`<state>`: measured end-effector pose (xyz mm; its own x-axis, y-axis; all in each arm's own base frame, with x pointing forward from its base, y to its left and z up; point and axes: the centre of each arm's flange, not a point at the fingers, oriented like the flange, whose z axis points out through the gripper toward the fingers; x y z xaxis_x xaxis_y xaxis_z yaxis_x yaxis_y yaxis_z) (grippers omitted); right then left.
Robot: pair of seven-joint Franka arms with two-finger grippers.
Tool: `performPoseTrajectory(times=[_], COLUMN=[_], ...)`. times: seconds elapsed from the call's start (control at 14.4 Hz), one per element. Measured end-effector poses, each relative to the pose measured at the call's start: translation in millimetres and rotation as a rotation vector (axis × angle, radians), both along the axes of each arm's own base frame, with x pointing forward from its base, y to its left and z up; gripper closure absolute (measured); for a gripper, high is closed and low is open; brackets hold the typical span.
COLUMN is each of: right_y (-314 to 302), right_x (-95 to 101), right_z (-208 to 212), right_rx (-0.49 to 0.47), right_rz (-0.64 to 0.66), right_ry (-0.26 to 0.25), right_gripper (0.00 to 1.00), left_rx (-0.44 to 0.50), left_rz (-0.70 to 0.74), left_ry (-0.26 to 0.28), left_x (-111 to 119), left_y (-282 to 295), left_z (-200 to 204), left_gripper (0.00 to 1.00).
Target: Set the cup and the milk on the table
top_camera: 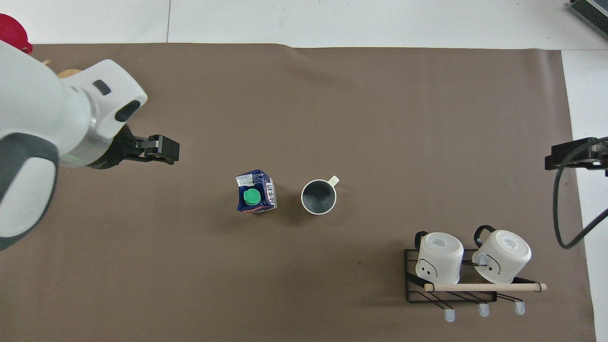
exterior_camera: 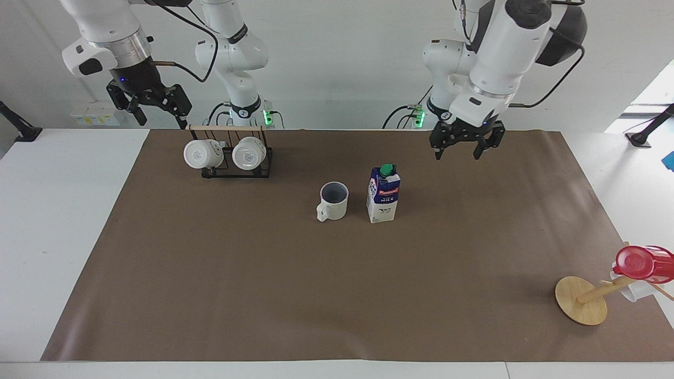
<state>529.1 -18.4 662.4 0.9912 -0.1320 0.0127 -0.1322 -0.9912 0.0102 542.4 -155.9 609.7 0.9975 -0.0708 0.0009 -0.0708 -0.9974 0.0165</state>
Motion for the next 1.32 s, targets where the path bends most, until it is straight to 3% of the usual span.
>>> performPoseTrajectory(times=[0.28, 0.49, 0.83, 1.32], right_y=[0.0, 0.0, 0.0, 0.0], right_x=[0.0, 0.0, 0.0, 0.0], right_z=[0.0, 0.0, 0.0, 0.0], right_rx=[0.000, 0.000, 0.000, 0.000], right_rz=[0.000, 0.000, 0.000, 0.000], right_ry=[0.000, 0.000, 0.000, 0.000], right_gripper=[0.00, 0.00, 0.00, 0.00], left_rx=[0.006, 0.015, 0.015, 0.014], left_rz=[-0.005, -0.040, -0.040, -0.040], left_ry=[0.031, 0.047, 0.054, 0.049], left_x=[-9.6, -22.0, -20.2, -21.5], left_y=[68.3, 80.0, 112.9, 114.2], left_z=[28.4, 40.6, 41.1, 44.1], left_gripper=[0.00, 0.00, 0.00, 0.00])
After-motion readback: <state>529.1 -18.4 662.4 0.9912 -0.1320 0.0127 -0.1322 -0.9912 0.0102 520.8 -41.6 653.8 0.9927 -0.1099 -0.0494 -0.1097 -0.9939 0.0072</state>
